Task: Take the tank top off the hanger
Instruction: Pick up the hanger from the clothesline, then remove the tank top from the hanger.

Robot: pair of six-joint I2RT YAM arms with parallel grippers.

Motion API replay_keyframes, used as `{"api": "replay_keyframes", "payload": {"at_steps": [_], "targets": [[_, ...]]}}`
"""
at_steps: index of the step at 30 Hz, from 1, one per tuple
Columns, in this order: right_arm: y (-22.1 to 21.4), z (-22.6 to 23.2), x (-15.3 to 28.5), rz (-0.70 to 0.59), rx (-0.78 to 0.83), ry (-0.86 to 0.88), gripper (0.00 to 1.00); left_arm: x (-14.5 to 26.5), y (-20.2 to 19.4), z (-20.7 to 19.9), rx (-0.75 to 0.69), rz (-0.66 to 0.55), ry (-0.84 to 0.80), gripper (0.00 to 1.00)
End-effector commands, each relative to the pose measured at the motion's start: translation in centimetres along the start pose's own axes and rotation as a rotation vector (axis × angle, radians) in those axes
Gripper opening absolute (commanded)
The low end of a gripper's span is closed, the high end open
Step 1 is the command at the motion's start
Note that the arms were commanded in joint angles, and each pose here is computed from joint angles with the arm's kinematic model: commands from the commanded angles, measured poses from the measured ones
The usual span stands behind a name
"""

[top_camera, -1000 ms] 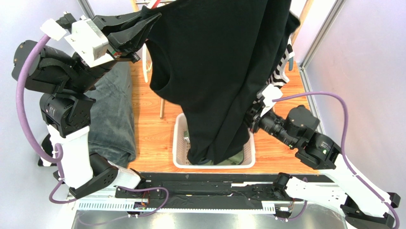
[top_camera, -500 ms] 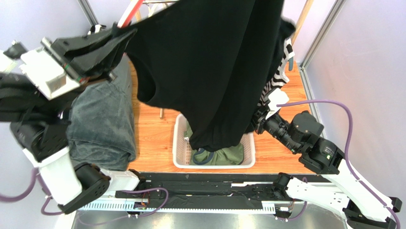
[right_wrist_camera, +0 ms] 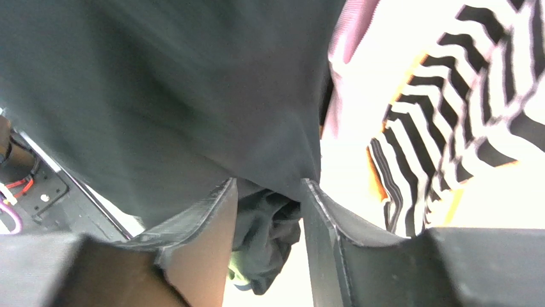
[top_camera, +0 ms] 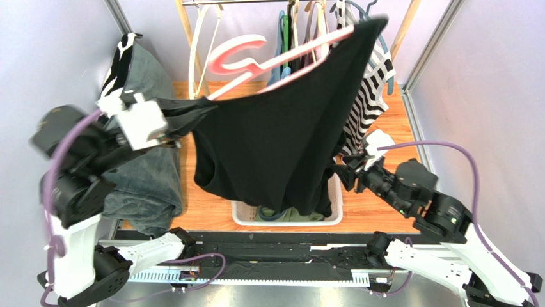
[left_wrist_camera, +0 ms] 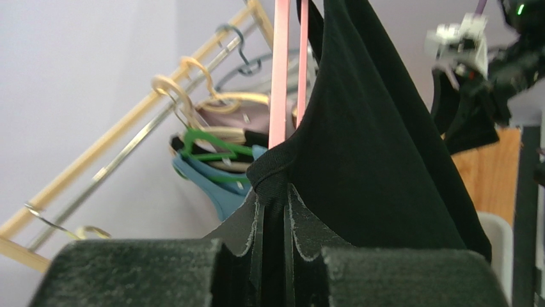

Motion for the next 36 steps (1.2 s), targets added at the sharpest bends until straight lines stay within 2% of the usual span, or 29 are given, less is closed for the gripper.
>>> {"api": "replay_keyframes", "payload": {"at_steps": [1, 5, 10, 12, 15, 21, 26, 31, 35, 36], "targets": [[2.4, -0.7, 3.2, -0.074, -0.052, -0.045, 0.51, -0.4, -1.7, -0.6, -0.013, 0.055, -0.038, 0.0], [4.3, -1.0, 5.7, -0.121, -0.06, -0.04, 0.56, -0.4, -3.0, -1.5, 0.017, 0.127, -0.096, 0.0], [7.6, -0.5, 7.0, -0.261, -0.097, 0.004, 0.65, -0.1, -4.9, -3.4, 0.074, 0.2, -0.199, 0.0], [8.4, -0.2, 6.3, -0.304, -0.108, 0.013, 0.7, 0.0, -5.2, -4.0, 0.09, 0.206, -0.239, 0.0], [9.1, 0.2, 5.0, -0.348, -0.126, 0.013, 0.72, 0.2, -5.3, -4.7, 0.116, 0.212, -0.285, 0.0], [10.0, 0.7, 2.7, -0.408, -0.155, -0.005, 0.73, 0.9, -5.4, -5.5, 0.141, 0.215, -0.324, 0.0], [9.2, 0.9, 0.9, -0.389, -0.154, -0.013, 0.72, 1.4, -5.5, -5.9, 0.146, 0.218, -0.327, 0.0], [8.7, 1.1, -0.1, -0.386, -0.164, -0.018, 0.66, 1.9, -5.3, -6.2, 0.151, 0.21, -0.329, 0.0], [8.9, 1.3, -0.4, -0.392, -0.178, -0.005, 0.49, 2.0, -5.1, -6.2, 0.146, 0.207, -0.328, 0.0], [9.1, 1.4, -0.4, -0.396, -0.184, -0.001, 0.39, 2.0, -5.2, -6.2, 0.148, 0.209, -0.329, 0.0]]}}
Point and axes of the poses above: each gripper's point midway between its finger pads, its own x axis back along the fingers, its own z axis along the line the jaws close on, y = z × x, the point moved 8 cm from there along x, back along the fingers, and after that the axes turned 9 degrees about -x, right-handed, at the moved point
